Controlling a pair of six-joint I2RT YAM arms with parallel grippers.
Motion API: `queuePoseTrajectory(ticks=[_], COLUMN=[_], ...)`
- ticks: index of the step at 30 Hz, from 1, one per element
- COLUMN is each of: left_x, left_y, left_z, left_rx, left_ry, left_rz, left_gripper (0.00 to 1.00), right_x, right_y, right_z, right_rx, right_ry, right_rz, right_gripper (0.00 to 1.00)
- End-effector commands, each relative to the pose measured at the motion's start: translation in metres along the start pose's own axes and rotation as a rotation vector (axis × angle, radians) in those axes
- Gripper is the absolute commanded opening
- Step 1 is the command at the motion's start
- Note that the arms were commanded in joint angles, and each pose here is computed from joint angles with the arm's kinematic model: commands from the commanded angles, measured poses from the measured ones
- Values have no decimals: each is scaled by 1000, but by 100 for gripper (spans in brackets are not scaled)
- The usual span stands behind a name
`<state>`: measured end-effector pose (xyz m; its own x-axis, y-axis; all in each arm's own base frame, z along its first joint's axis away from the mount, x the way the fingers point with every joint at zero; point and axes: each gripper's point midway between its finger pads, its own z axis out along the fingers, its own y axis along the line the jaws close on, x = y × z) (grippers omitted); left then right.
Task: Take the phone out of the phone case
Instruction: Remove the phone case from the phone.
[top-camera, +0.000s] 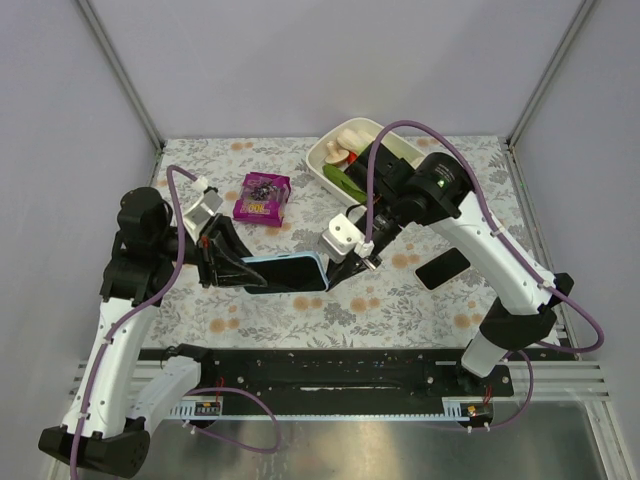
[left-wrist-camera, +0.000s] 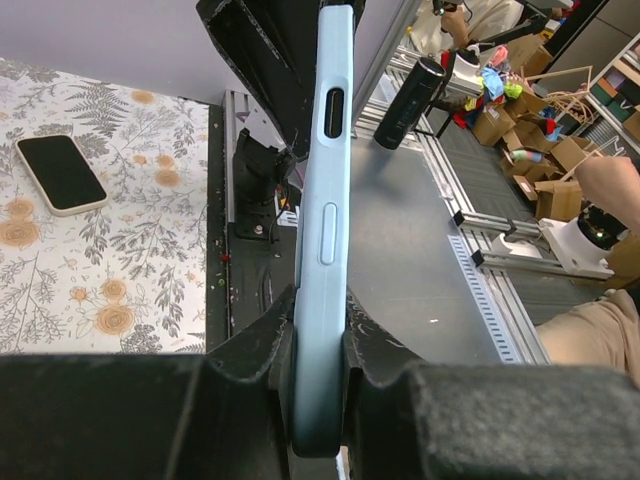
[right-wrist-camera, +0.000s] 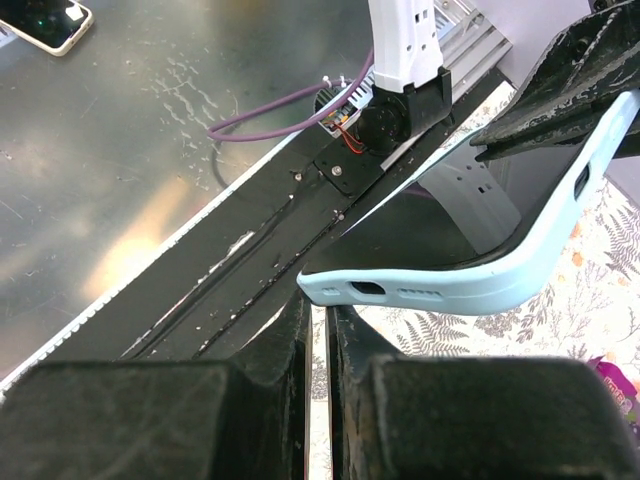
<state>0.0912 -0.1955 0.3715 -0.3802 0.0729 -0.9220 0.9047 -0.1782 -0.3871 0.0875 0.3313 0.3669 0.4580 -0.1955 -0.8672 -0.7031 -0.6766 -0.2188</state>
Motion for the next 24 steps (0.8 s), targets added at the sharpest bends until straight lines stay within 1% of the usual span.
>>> queuePoseTrajectory(ticks=[1,3,4,6,7,9,11,12,14,19,24], left_x=[-7,-9,-11,-12,-12,-12,-11,-10,-9,-4,0], left_y=[24,25,26,26,27,28,31,31,33,39,46], left_z=[4,3,3,2,2,1,0,0,0,-4,-11], left_rx=[-129,-143,-148,-154,-158,-173,-184,-183,-189,-244,-332], left_ry=[-10,-8,-6,-5,-5,-6,-5,-4,-1,18,59], left_rz=[53,68,74,86,86,99,96,90,108,141,212], left_gripper=[0,0,0,0,0,0,0,0,0,0,0], right_x=[2,11,17,25,31,39,41,43,42,41,43], right_y=[5,6,8,13,14,17,22,20,17,7,1], right_z=[25,24,25,25,25,26,25,25,23,24,21], right_rx=[-122,-116,-117,-108,-99,-68,-28,0,42,82,138], right_ry=[-58,-17,-4,27,47,66,64,59,65,63,74], right_rz=[87,127,146,180,195,214,222,230,221,289,333], right_gripper=[0,0,8,29,42,52,55,56,54,52,57])
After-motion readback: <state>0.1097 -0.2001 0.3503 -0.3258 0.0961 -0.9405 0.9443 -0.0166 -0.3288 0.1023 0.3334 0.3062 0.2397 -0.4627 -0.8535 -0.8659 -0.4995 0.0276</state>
